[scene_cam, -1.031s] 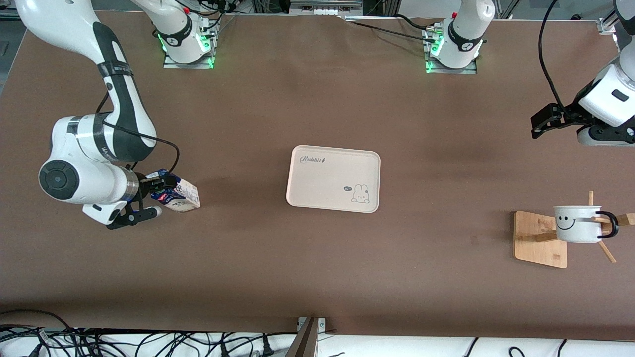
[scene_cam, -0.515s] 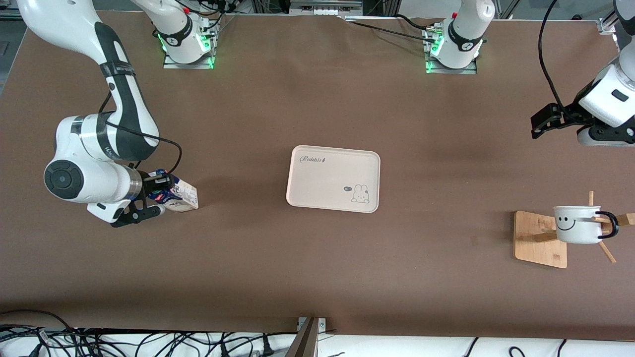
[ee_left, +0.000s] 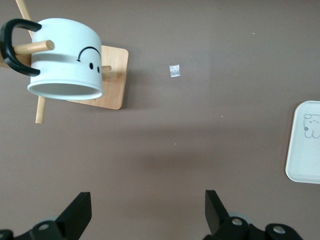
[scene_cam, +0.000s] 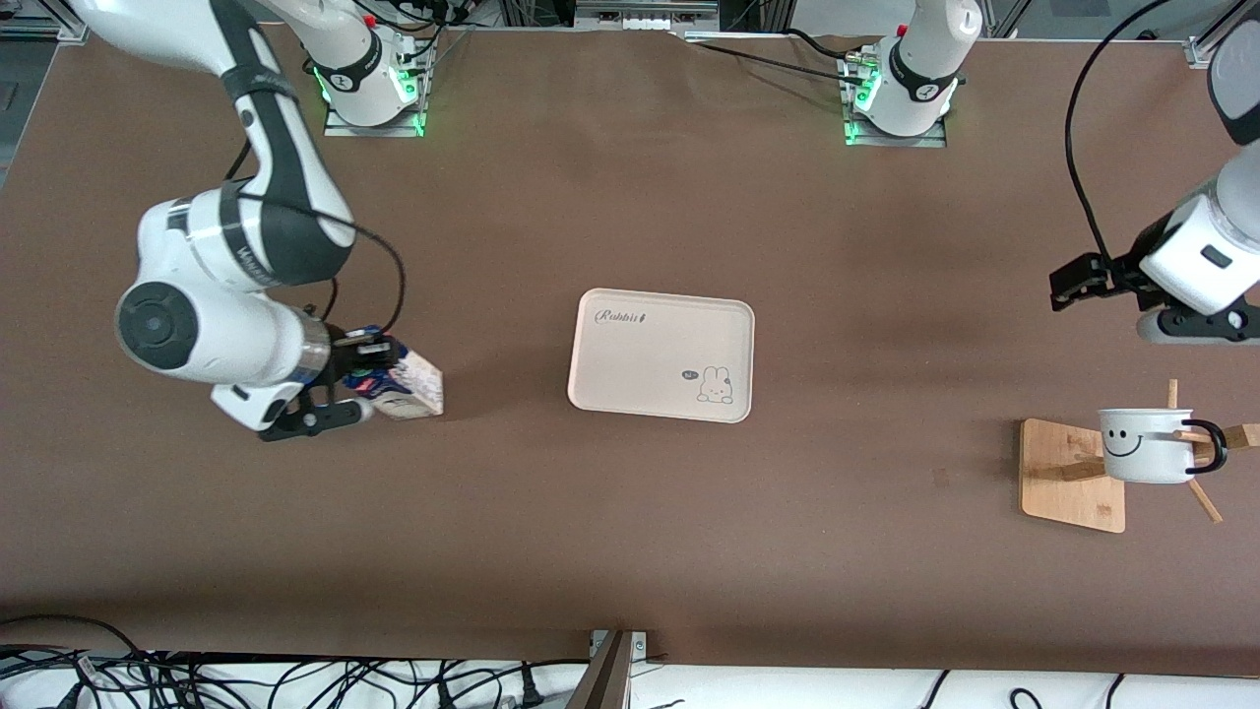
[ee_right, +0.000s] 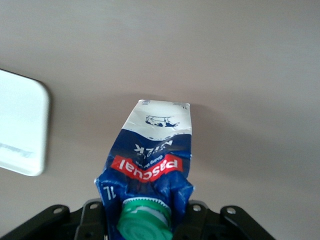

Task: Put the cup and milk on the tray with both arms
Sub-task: 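Carry the carton onto the tray while the left gripper reaches the mug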

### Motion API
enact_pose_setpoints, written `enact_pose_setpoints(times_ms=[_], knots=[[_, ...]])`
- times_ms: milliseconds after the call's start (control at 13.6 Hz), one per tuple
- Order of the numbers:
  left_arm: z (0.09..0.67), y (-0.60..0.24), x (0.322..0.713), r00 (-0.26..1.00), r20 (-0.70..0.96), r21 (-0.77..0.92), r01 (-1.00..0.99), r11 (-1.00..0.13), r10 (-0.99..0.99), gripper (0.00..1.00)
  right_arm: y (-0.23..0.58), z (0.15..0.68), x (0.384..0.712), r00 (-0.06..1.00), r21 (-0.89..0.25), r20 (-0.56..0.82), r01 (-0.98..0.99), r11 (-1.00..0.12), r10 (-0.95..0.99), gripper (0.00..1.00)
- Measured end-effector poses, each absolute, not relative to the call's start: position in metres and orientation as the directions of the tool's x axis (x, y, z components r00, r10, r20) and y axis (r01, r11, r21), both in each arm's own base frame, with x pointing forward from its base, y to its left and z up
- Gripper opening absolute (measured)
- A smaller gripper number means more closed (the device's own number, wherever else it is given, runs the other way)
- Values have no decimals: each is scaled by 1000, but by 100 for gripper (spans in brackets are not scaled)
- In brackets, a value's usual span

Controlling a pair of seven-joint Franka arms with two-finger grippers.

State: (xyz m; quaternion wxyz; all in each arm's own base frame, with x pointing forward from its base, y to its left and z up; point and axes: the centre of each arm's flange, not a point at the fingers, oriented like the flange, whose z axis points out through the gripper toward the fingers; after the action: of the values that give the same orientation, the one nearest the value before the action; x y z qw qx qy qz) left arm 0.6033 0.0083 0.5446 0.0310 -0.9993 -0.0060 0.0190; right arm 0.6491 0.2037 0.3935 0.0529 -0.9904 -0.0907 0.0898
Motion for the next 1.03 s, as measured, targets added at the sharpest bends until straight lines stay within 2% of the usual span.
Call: enact_pose_setpoints(times_ms=[147, 294, 589, 810, 1031], knots=[[537, 30, 615, 999, 11, -62, 54, -997, 54, 100, 260, 400, 635, 975, -117, -160, 136, -984, 154, 41], [535, 48, 627, 980, 140, -49, 147, -988, 139, 100, 315, 403, 622, 982, -121, -148, 97, -988, 115, 42], [509, 54, 632, 893, 301, 31, 341, -940, 334, 100, 410, 392, 595, 994, -166, -93, 41, -985, 57, 42], [482, 64, 623, 803, 337, 130, 477, -869, 492, 100, 447, 367, 579, 996, -169, -83, 24, -985, 39, 42], [462, 87, 613, 723, 283, 266, 572, -776, 630, 100, 460, 340, 577, 997, -168, -74, 21, -986, 34, 42]])
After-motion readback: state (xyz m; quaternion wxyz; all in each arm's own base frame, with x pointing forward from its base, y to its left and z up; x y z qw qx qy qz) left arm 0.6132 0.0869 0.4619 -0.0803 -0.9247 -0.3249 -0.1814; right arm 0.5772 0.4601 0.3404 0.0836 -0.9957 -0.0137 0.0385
